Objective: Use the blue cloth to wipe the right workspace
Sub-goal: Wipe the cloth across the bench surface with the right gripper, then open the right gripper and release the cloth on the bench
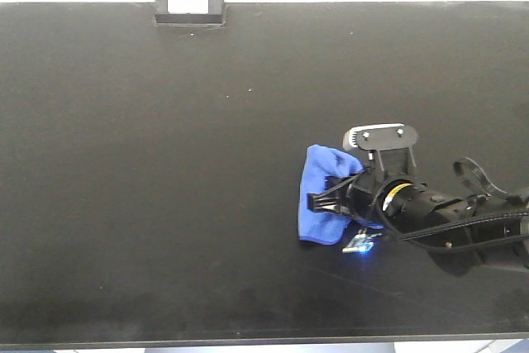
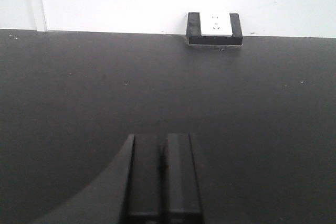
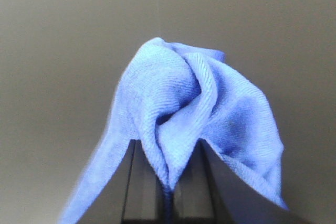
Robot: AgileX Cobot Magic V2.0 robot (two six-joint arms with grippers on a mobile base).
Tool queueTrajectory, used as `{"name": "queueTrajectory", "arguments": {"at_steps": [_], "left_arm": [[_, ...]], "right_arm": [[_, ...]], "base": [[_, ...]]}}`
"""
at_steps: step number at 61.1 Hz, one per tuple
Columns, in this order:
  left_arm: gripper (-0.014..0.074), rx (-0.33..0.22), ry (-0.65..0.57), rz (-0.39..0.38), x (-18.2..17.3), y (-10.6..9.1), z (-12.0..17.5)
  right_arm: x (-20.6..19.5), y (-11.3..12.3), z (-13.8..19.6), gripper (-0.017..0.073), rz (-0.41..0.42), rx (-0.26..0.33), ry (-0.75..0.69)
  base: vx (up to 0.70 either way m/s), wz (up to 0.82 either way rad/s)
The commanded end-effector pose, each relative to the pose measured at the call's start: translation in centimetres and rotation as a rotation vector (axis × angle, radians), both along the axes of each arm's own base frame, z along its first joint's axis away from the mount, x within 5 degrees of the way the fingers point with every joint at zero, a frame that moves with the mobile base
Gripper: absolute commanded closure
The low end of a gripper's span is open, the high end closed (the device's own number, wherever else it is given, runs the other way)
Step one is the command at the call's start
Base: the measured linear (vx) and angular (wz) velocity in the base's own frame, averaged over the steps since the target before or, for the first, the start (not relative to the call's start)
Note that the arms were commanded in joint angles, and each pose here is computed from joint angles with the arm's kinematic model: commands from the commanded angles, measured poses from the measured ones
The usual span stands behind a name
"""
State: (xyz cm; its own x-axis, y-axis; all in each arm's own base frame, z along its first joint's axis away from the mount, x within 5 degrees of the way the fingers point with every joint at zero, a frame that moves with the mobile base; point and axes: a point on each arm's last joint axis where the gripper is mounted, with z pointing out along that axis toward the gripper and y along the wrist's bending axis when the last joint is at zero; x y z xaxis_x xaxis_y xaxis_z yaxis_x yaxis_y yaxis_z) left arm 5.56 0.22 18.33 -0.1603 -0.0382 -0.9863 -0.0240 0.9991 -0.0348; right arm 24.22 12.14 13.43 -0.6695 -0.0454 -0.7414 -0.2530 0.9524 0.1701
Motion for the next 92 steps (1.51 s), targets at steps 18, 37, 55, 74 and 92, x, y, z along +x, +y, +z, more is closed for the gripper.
{"name": "queueTrajectory", "arguments": {"at_steps": [18,37,55,74,92], "left_arm": [[0.0599,-0.008,-0.064,-0.006,0.1,-0.1,-0.2],[0.0599,-0.008,-0.064,-0.006,0.1,-0.1,-0.2],[0.0599,-0.008,-0.064,-0.006,0.1,-0.1,-0.2],[0.0599,-0.008,-0.064,-0.006,0.1,-0.1,-0.2],[0.0599,-0.008,-0.064,-0.006,0.1,-0.1,-0.2]], "right_arm": [[3.0,-9.3,2.9,0.0519,-0.278,-0.168,-0.166],[2.2,-8.9,4.8,0.0272,-0.209,-0.175,-0.188],[1.1,-8.8,5.6,-0.0005,-0.202,-0.134,-0.126],[-4.4,-8.8,12.6,-0.0006,-0.132,-0.057,-0.234],[-10.7,-9.3,17.2,-0.0006,-0.088,0.002,-0.412]], "base": [[0.0,0.0],[0.0,0.0],[0.0,0.0],[0.0,0.0],[0.0,0.0]]}}
